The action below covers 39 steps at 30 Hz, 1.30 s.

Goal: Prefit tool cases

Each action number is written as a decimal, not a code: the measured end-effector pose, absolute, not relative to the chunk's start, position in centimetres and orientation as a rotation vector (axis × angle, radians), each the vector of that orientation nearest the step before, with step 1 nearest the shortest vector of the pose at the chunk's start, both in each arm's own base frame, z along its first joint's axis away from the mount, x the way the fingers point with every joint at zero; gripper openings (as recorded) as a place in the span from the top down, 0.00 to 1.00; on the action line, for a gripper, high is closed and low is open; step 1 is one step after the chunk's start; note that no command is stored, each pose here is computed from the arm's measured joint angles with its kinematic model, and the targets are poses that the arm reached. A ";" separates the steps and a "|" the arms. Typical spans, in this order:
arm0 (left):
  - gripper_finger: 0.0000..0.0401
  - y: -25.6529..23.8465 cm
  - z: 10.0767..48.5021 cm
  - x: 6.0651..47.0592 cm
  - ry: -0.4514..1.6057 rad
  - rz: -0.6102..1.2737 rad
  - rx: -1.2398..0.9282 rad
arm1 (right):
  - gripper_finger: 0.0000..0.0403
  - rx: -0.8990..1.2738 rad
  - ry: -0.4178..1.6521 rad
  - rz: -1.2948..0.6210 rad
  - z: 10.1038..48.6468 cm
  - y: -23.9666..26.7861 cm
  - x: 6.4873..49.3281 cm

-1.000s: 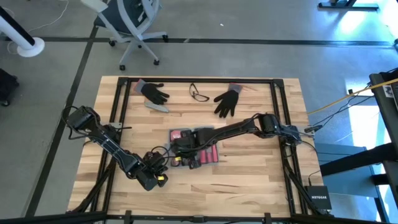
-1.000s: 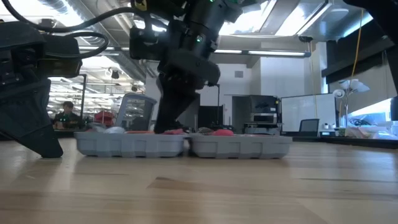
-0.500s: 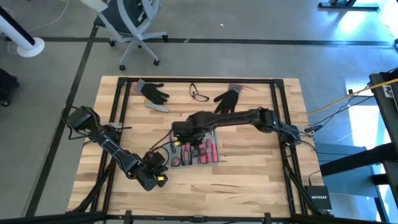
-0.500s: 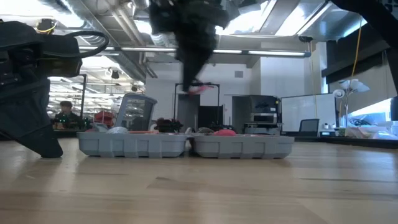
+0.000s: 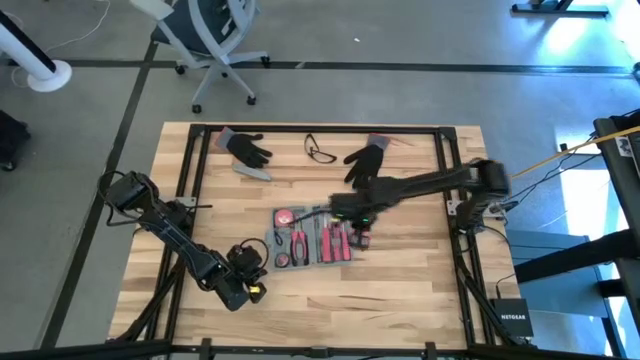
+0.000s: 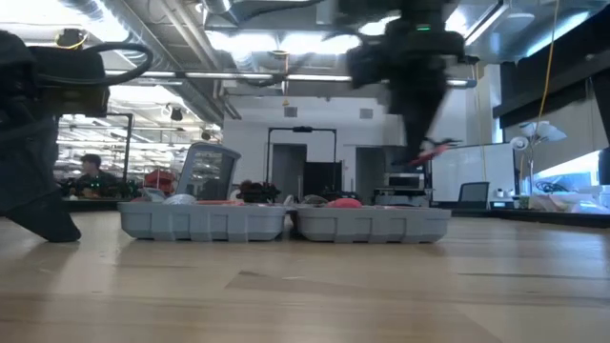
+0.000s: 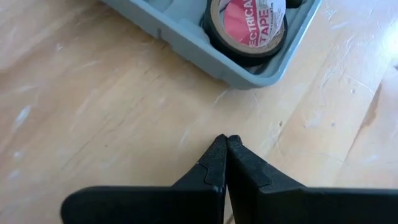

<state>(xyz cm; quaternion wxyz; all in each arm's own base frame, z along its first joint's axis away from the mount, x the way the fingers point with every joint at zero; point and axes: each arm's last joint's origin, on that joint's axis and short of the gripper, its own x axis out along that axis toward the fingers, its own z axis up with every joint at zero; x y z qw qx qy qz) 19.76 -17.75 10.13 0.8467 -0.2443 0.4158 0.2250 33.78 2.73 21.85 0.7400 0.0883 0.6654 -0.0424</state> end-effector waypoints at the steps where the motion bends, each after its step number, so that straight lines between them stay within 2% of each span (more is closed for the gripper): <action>1: 1.00 -17.8 10.2 19.7 0.875 0.474 -0.527 | 1.00 0.218 1.456 -0.125 21.6 3.1 32.5; 7: 1.00 -17.5 11.9 19.6 0.909 0.383 -0.520 | 1.00 0.180 1.470 -0.079 19.5 6.3 28.0; 10: 1.00 -16.9 13.4 19.8 0.897 0.345 -0.530 | 1.00 0.146 1.434 -0.030 17.9 7.6 27.5; 14: 1.00 -15.7 15.2 20.1 0.843 0.384 -0.621 | 1.00 0.120 1.319 -0.016 16.6 8.3 27.8; 20: 1.00 -13.7 17.7 21.6 0.744 0.402 -0.683 | 0.98 0.022 1.236 -0.120 15.6 7.7 27.7; 24: 1.00 -12.4 18.9 23.3 0.726 0.415 -0.656 | 0.90 -0.073 1.238 -0.087 15.6 7.6 27.6; 33: 1.00 -8.9 20.6 25.7 0.735 0.428 -0.476 | 0.59 -0.086 1.299 -0.083 16.4 7.7 27.7; 36: 1.00 -7.3 20.7 26.4 0.752 0.402 -0.392 | 0.58 -0.118 1.272 -0.115 18.4 7.7 28.5; 39: 1.00 -5.5 20.9 27.3 0.747 0.344 -0.350 | 0.65 -0.134 1.212 -0.197 21.1 7.5 28.5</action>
